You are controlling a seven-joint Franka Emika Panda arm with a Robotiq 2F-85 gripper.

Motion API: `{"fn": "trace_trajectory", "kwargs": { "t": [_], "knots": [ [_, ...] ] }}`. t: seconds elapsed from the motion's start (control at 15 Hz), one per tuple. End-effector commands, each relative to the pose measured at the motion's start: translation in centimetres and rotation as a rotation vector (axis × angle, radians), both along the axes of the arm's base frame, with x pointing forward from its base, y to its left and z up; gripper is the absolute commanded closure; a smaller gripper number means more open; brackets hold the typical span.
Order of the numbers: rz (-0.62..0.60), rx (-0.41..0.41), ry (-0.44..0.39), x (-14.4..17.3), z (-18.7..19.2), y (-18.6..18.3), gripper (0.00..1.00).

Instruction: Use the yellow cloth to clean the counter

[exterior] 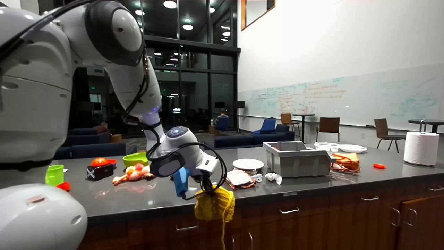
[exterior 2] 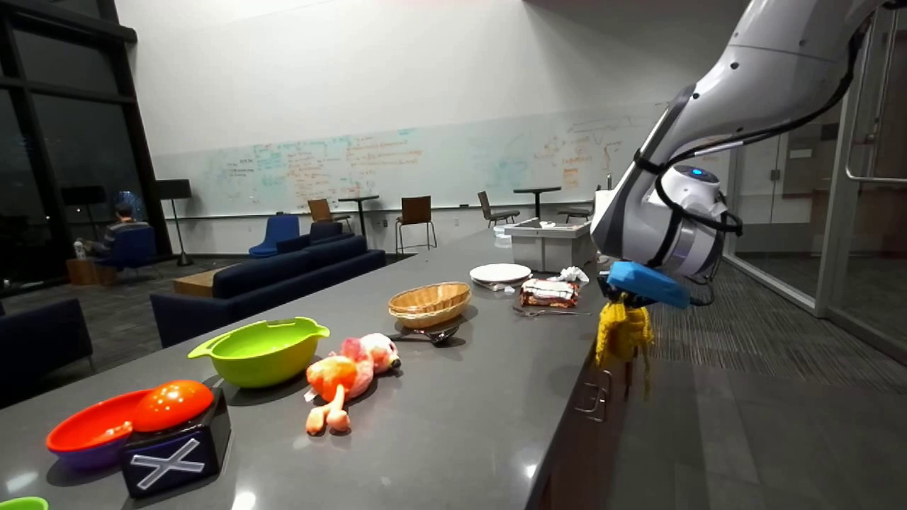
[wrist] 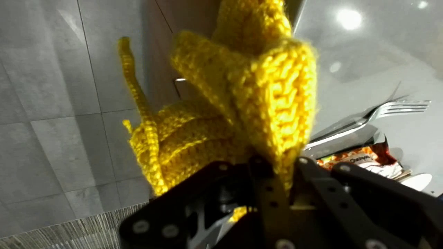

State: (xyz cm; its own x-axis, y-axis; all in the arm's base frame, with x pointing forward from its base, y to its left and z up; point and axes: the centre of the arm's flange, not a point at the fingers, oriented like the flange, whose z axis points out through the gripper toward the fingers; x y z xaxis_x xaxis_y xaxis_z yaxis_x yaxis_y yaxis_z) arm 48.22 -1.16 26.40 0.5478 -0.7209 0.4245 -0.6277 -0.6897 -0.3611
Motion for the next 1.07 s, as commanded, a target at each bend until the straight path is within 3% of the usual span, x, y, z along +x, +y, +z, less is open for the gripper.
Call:
{"fn": "trace_trajectory", "kwargs": {
  "t": [0.0, 0.27, 0.47, 1.0],
  "knots": [
    [0.006, 0.063, -0.014, 2.0, -1.2, 1.4, 0.97],
    [0.011, 0.136, -0.013, 3.3, -1.3, 3.1, 0.97],
    [-0.007, 0.188, 0.052, 3.5, -1.8, 3.7, 0.97],
    [-0.03, 0.228, 0.097, 2.1, -3.3, 2.5, 0.97]
  ]
}}
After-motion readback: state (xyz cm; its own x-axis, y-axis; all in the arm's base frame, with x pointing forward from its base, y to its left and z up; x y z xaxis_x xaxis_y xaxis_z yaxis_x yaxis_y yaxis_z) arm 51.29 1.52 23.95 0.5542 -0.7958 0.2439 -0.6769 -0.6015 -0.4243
